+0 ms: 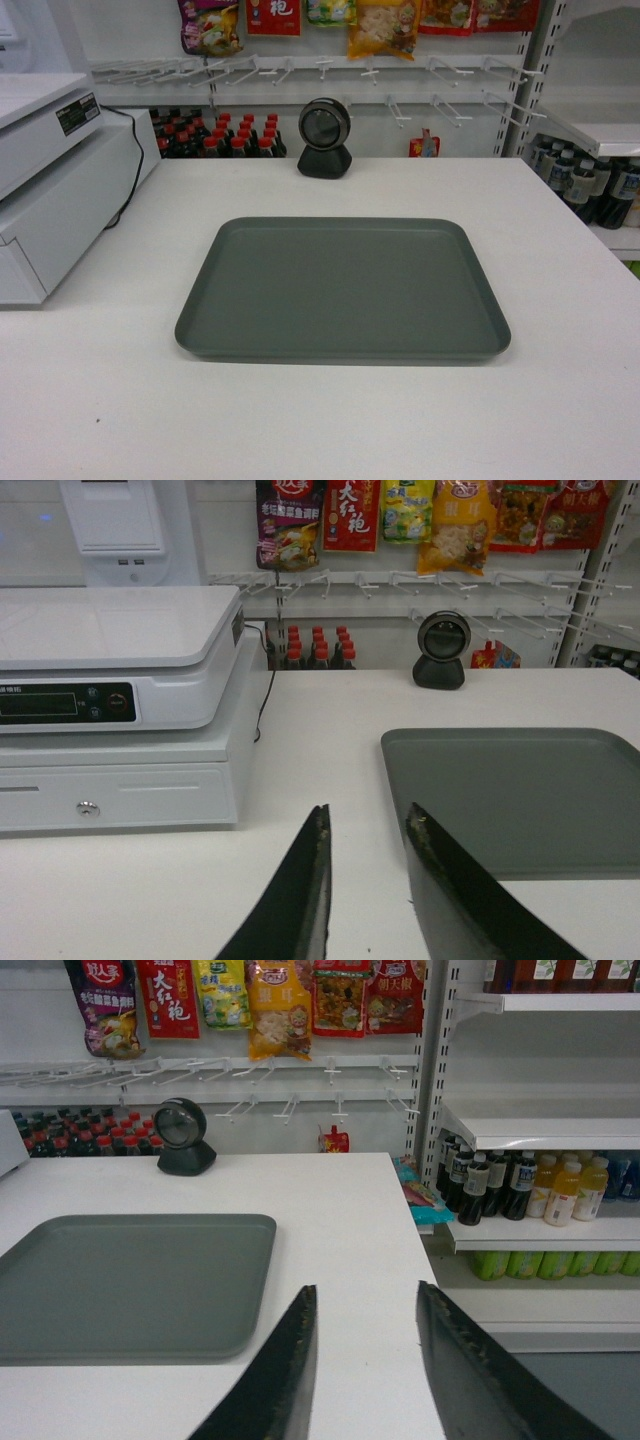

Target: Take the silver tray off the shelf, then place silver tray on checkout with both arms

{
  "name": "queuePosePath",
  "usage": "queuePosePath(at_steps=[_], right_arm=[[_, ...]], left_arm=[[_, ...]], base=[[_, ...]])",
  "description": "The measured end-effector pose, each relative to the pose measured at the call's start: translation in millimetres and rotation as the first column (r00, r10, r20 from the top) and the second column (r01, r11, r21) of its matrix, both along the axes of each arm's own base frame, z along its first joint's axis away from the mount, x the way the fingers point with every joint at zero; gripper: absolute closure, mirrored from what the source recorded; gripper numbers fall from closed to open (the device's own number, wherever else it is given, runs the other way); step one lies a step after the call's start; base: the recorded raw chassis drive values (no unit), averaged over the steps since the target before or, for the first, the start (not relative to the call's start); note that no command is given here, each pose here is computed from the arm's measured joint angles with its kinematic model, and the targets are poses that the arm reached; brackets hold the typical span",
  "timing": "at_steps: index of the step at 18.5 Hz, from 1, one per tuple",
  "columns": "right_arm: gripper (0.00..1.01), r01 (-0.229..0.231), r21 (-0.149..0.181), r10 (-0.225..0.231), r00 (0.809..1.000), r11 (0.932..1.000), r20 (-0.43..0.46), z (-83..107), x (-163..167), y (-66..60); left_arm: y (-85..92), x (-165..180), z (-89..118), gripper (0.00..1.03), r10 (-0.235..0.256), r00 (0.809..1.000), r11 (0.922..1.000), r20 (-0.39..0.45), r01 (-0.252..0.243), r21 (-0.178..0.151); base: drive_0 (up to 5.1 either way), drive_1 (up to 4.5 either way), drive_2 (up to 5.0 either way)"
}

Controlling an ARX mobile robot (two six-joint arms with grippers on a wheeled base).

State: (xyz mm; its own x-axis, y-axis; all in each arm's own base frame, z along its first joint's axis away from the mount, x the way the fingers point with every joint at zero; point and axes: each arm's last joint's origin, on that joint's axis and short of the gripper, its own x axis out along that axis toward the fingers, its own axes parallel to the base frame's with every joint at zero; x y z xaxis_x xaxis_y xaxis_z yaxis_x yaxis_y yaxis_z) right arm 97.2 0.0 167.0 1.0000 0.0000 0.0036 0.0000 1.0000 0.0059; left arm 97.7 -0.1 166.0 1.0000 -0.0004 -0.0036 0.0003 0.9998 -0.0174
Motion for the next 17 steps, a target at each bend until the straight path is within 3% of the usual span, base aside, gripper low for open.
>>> queuePosePath(at_steps=[4, 8, 9, 17], right_arm=[[0.33, 0.000, 0.000, 0.000, 1.000, 1.0000, 0.000, 0.0, 0.0, 0.0], [0.01, 0.000, 0.000, 0.000, 1.000, 1.0000, 0.000, 0.0, 0.0, 0.0], [0.02, 0.000, 0.000, 0.000, 1.000, 1.0000, 0.000, 0.0, 0.0, 0.0], [0.03, 0.000, 0.000, 0.000, 1.000, 1.0000, 0.000, 0.0, 0.0, 0.0]], left_arm=[[0.0, 0.0, 0.0, 0.40, 0.000, 1.000, 1.0000, 0.000, 0.000, 0.000], [0.0, 0.0, 0.0, 0.09, 0.000, 1.000, 1.0000, 0.000, 0.000, 0.000], [0.0, 0.0, 0.0, 0.03, 0.000, 1.000, 1.0000, 0.000, 0.000, 0.000], [0.0, 0.0, 0.0, 0.05, 0.000, 1.000, 1.0000, 0.000, 0.000, 0.000]], base=[[0.0, 0.00, 0.0], [0.0, 0.00, 0.0], [0.0, 0.00, 0.0], [0.0, 0.00, 0.0]])
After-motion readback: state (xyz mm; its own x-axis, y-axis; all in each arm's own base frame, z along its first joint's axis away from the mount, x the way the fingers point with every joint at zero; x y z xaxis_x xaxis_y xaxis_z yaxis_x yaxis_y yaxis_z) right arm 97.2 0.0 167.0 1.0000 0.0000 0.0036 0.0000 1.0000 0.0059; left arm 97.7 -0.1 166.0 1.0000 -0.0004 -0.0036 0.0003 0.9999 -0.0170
